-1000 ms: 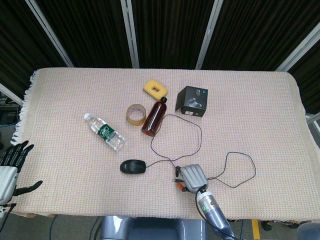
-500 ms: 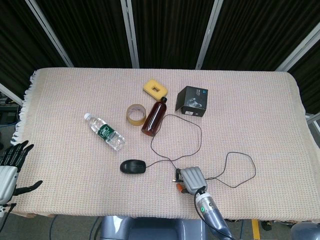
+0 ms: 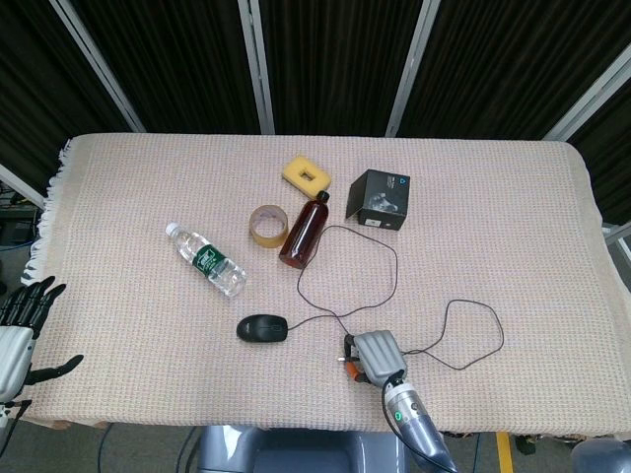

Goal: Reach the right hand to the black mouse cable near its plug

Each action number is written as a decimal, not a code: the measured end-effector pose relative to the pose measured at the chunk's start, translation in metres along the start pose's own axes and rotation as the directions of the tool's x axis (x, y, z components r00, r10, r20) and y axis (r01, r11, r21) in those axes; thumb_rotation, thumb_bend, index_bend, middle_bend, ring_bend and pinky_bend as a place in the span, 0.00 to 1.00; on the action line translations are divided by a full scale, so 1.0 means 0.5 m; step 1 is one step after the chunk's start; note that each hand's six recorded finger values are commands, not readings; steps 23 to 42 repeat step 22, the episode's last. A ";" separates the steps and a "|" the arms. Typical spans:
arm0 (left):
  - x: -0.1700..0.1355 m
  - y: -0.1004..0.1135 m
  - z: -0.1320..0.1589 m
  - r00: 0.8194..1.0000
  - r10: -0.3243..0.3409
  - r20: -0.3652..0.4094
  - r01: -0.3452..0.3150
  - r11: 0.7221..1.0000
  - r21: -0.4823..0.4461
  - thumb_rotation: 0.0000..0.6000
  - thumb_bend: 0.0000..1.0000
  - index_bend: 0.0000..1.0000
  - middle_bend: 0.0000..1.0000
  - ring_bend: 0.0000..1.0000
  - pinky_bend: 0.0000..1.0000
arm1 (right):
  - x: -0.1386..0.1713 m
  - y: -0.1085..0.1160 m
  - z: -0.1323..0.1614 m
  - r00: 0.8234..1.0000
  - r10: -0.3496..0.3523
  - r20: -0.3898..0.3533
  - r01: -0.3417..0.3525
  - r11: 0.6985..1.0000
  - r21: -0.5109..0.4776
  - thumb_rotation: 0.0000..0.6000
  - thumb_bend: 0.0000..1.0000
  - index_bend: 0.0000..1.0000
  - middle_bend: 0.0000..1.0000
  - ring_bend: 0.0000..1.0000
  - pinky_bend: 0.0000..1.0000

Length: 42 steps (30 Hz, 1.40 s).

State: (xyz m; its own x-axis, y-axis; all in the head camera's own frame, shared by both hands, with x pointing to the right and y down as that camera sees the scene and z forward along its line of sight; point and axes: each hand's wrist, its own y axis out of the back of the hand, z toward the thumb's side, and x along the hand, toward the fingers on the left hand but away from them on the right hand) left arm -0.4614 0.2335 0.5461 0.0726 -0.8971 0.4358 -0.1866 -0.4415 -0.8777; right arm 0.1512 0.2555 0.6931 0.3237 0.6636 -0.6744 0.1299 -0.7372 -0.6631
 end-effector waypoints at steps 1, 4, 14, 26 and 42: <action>0.000 0.000 0.000 1.000 0.000 0.000 0.000 1.000 0.000 1.00 0.07 0.08 0.00 0.00 0.00 | 0.001 0.009 0.003 1.000 -0.016 -0.010 0.015 1.000 -0.007 1.00 0.48 0.65 1.00 1.00 0.77; 0.000 -0.001 0.000 1.000 -0.001 0.000 0.001 1.000 0.001 1.00 0.07 0.08 0.00 0.00 0.00 | 0.003 0.041 0.012 0.997 -0.072 -0.040 0.070 0.997 -0.033 1.00 0.48 0.65 1.00 1.00 0.77; 0.000 0.000 0.001 1.000 0.007 0.000 -0.007 1.000 0.006 1.00 0.07 0.08 0.00 0.00 0.00 | 0.028 0.153 0.014 0.930 -0.340 -0.139 0.308 0.928 -0.209 1.00 0.49 0.65 1.00 1.00 0.77; -0.001 0.003 0.000 1.000 0.011 0.000 -0.011 1.000 0.000 1.00 0.07 0.08 0.00 0.00 0.00 | 0.060 0.156 -0.032 0.859 -0.495 -0.127 0.411 0.817 -0.405 1.00 0.49 0.66 1.00 1.00 0.77; -0.001 0.003 0.000 1.000 0.011 0.000 -0.011 1.000 0.000 1.00 0.07 0.08 0.00 0.00 0.00 | 0.060 0.156 -0.032 0.859 -0.495 -0.127 0.411 0.817 -0.405 1.00 0.49 0.66 1.00 1.00 0.77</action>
